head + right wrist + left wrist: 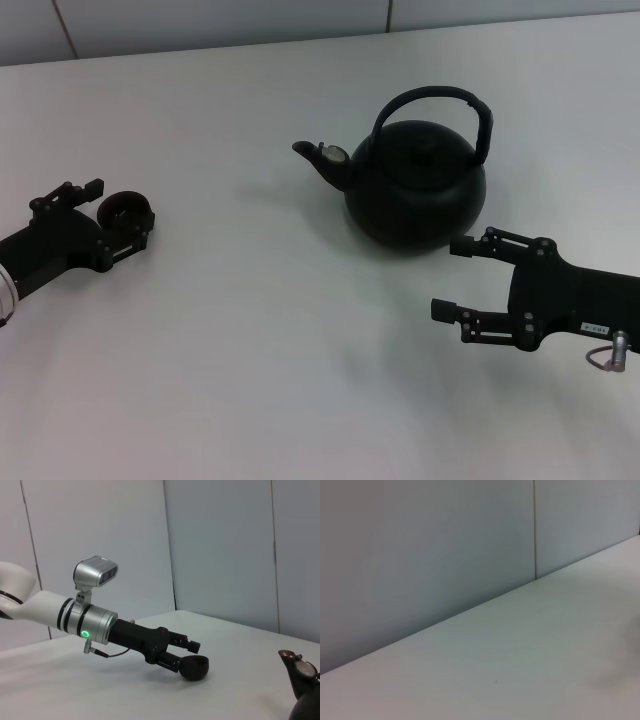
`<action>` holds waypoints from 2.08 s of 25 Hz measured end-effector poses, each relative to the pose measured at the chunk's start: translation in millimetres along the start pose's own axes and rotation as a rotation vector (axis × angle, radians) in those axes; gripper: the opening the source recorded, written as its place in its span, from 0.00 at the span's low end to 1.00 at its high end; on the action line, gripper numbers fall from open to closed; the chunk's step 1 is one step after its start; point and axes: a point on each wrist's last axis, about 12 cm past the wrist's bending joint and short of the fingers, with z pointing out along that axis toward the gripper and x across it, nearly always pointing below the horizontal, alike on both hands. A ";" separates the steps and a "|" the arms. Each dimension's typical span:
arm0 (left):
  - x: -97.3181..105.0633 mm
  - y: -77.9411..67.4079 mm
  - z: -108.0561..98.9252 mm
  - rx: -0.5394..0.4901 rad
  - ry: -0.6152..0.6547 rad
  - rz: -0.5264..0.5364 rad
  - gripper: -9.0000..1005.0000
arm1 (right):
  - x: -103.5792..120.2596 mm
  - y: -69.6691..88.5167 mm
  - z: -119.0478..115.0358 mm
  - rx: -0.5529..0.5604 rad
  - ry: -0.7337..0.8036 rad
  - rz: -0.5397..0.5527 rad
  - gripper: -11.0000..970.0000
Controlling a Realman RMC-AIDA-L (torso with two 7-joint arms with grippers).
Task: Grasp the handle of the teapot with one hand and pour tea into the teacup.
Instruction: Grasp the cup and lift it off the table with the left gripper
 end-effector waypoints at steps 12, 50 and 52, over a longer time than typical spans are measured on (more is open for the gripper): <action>-0.7 -0.5 2.5 0.005 0.006 0.002 0.79 | 0.1 0.1 -0.2 0.000 0.000 0.000 0.85; 0.8 -1.0 2.6 0.009 0.031 0.022 0.78 | -0.9 -1.3 -1.0 0.002 0.003 -0.006 0.85; -0.6 -0.9 3.2 0.013 0.026 0.024 0.78 | -0.9 -1.3 -1.1 0.002 0.003 -0.006 0.85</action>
